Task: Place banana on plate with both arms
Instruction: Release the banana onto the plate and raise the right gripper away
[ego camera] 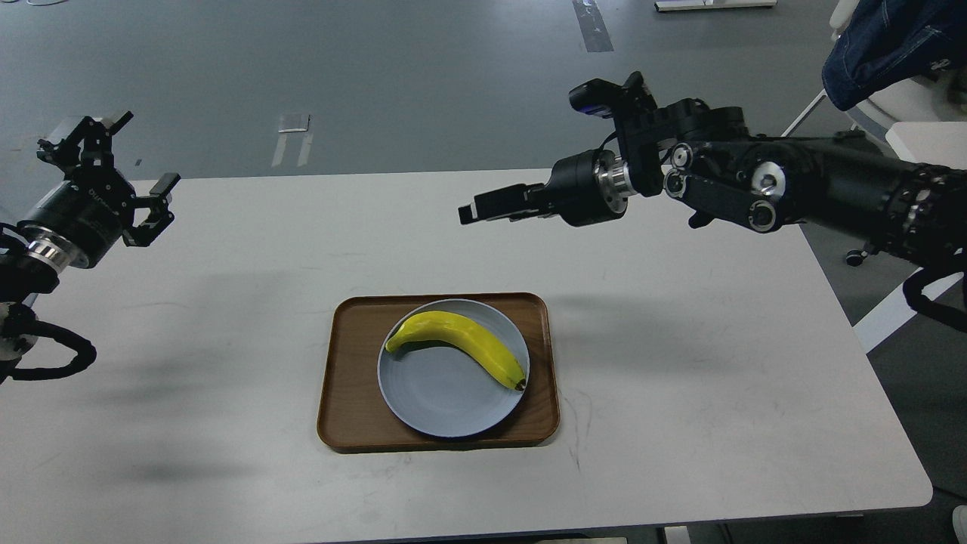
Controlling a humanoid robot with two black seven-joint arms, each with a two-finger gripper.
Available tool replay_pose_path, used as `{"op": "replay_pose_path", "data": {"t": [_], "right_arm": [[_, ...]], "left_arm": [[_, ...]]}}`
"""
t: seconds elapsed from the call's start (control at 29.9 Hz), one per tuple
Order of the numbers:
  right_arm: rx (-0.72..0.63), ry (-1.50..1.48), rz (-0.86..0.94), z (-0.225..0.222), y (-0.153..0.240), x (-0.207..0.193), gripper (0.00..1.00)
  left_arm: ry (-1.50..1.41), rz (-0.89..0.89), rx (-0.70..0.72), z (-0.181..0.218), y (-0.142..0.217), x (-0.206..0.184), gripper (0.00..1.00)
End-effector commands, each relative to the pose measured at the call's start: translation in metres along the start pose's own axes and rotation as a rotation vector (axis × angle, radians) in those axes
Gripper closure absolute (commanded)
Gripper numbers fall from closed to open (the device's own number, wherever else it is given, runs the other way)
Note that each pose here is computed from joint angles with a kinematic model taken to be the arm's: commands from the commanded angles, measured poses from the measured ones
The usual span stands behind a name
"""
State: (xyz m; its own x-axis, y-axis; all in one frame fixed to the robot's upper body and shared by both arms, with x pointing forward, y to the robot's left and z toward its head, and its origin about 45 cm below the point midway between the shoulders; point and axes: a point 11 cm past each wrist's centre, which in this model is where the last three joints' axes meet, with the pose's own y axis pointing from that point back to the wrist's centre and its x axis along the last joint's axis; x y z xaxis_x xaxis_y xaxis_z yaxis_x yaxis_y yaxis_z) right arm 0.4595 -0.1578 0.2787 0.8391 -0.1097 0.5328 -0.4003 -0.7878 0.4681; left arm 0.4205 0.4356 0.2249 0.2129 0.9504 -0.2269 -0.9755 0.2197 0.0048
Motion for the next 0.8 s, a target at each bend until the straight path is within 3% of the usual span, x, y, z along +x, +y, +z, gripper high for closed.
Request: {"op": "replay_pose_path", "data": {"t": [0.0, 0.43, 0.77], "right_arm": [[0.066, -0.221, 0.176, 0.035, 0.037, 0.007, 0.0], [0.405, -1.03, 0.669, 0.129, 0.083, -0.051, 0.0], [0.429, -1.18, 0.752, 0.153, 0.087, -0.087, 0.0]], "left_arm": [[0.012, -0.014, 0.01, -0.008, -0.003, -0.007, 0.02], [0.073, -0.061, 0.037, -0.04, -0.015, -0.038, 0.02], [0.099, -0.073, 0.051, -0.053, -0.016, -0.049, 0.02]]}}
